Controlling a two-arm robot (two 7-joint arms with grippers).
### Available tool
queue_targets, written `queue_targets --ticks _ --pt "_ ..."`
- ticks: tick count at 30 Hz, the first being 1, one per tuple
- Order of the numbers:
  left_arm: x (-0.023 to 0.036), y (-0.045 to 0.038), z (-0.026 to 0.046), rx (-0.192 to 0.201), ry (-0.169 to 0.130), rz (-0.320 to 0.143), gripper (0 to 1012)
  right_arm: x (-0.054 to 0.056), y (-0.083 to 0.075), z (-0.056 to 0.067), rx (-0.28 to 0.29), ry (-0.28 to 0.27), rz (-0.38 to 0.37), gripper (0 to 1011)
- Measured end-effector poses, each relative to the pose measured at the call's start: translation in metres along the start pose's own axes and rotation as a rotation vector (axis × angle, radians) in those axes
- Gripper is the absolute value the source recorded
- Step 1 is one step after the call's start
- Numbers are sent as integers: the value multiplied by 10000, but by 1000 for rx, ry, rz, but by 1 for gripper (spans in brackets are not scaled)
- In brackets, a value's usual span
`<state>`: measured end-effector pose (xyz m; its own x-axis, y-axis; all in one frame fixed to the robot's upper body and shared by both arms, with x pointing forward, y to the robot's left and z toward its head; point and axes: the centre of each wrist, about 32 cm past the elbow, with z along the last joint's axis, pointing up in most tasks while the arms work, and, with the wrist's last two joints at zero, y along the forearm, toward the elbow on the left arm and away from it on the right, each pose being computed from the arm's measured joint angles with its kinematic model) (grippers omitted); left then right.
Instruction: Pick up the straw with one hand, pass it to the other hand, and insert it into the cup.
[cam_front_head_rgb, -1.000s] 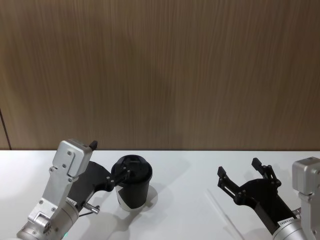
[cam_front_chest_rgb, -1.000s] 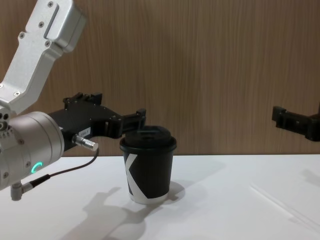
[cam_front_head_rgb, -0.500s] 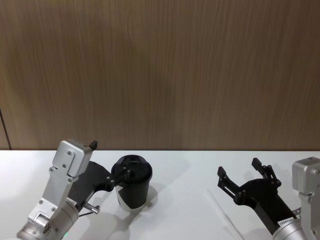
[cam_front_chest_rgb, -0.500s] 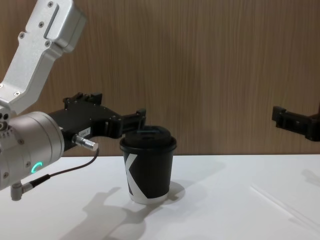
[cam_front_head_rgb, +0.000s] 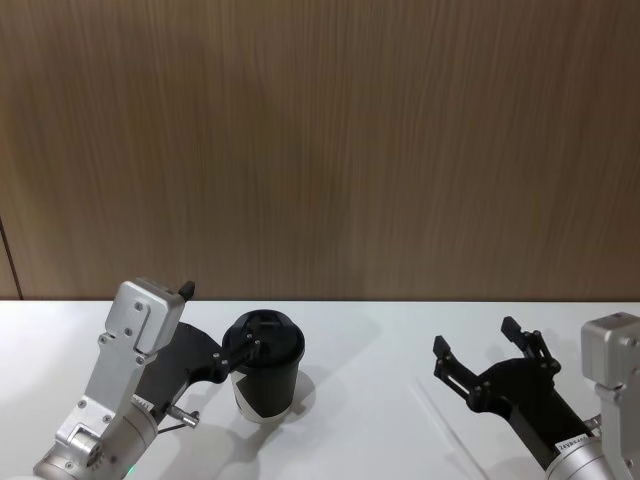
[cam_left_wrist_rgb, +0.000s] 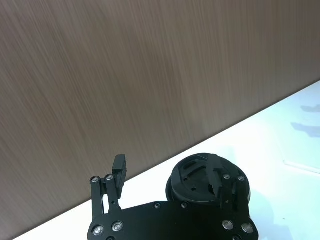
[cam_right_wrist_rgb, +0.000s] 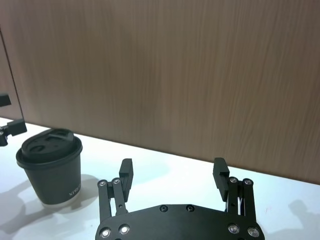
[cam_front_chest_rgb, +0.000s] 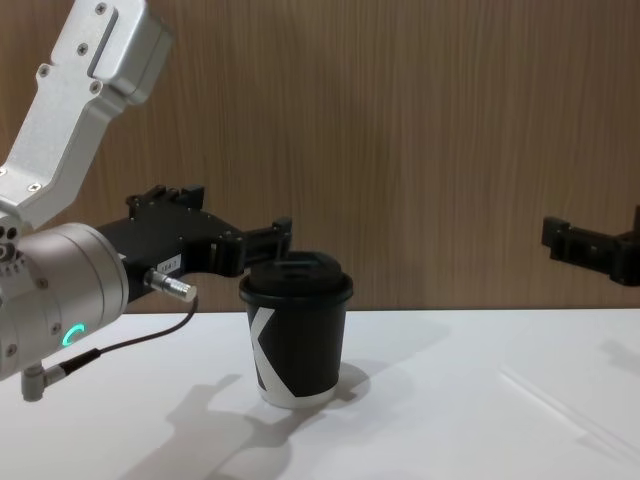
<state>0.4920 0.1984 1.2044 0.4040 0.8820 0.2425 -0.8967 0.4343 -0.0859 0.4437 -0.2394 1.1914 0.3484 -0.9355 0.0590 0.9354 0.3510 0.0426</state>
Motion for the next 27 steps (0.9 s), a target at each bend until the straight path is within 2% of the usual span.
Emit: queue_targets --ticks 12,16,18,27 --pt "0 0 0 0 0 0 1003 107 17 159 -86 -81 78 1001" --pt "0 0 0 0 0 0 1003 160 28 252 -126 -115 109 1001" --pt "0 0 0 0 0 0 1003 204 39 337 -157 -141 130 1001" --pt "0 0 0 0 0 0 1003 303 58 540 -250 -188 168 1001"
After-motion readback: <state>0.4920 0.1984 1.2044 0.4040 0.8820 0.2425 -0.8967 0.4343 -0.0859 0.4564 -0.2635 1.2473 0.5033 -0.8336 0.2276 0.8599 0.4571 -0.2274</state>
